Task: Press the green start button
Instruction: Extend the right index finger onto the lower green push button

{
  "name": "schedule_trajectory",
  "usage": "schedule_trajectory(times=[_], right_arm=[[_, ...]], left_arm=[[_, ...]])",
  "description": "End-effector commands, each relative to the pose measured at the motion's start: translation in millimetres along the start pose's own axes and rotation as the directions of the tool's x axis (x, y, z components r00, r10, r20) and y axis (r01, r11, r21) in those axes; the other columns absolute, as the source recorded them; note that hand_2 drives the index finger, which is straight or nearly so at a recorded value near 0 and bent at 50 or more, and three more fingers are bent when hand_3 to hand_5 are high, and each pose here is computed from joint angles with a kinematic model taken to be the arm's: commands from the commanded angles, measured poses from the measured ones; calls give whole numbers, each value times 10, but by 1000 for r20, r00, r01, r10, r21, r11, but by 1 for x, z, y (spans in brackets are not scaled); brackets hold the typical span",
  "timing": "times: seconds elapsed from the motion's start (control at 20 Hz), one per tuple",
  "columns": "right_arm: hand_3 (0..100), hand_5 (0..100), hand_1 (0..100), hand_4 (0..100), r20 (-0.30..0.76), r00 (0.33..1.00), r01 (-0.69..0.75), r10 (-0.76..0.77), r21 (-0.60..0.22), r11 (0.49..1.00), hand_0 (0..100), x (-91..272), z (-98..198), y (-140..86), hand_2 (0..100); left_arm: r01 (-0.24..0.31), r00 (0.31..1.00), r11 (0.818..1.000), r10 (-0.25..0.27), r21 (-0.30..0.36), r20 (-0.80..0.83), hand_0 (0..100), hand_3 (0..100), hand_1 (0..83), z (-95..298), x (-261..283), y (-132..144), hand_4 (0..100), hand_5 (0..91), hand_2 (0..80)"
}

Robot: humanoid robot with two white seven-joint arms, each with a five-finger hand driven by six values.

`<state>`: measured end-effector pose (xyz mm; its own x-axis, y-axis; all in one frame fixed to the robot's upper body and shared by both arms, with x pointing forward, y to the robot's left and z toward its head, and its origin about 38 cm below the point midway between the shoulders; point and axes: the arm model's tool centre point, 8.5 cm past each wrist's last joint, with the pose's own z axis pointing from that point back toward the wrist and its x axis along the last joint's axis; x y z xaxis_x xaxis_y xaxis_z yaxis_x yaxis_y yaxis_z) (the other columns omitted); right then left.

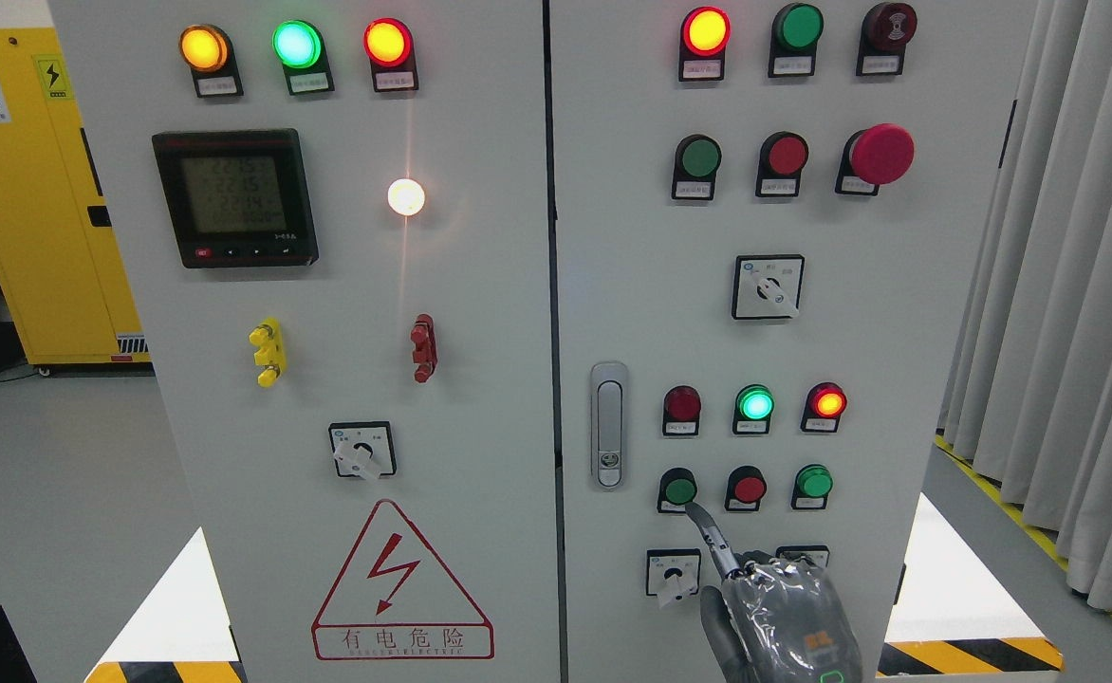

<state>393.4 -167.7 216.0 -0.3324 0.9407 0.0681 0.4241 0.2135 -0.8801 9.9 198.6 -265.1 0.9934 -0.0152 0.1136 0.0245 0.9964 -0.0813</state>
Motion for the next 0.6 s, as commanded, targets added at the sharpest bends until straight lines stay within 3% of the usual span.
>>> schedule_trajectory(times=[0.0, 0.55], right_arm=[[846, 992, 883, 838, 5, 1000, 0, 0, -2, 1000, 863, 1, -2, -1, 0], [853, 992, 882, 843, 8, 1000, -1, 0, 21, 1000, 862, 1, -6, 0, 0]], left_arm=[[-1, 1000, 1000, 1, 1, 0, 120, 0, 556, 0, 0, 0, 0, 0, 0], [1, 1000, 1000, -1, 0, 0, 120, 0, 556, 0, 0, 0, 0, 0, 0]])
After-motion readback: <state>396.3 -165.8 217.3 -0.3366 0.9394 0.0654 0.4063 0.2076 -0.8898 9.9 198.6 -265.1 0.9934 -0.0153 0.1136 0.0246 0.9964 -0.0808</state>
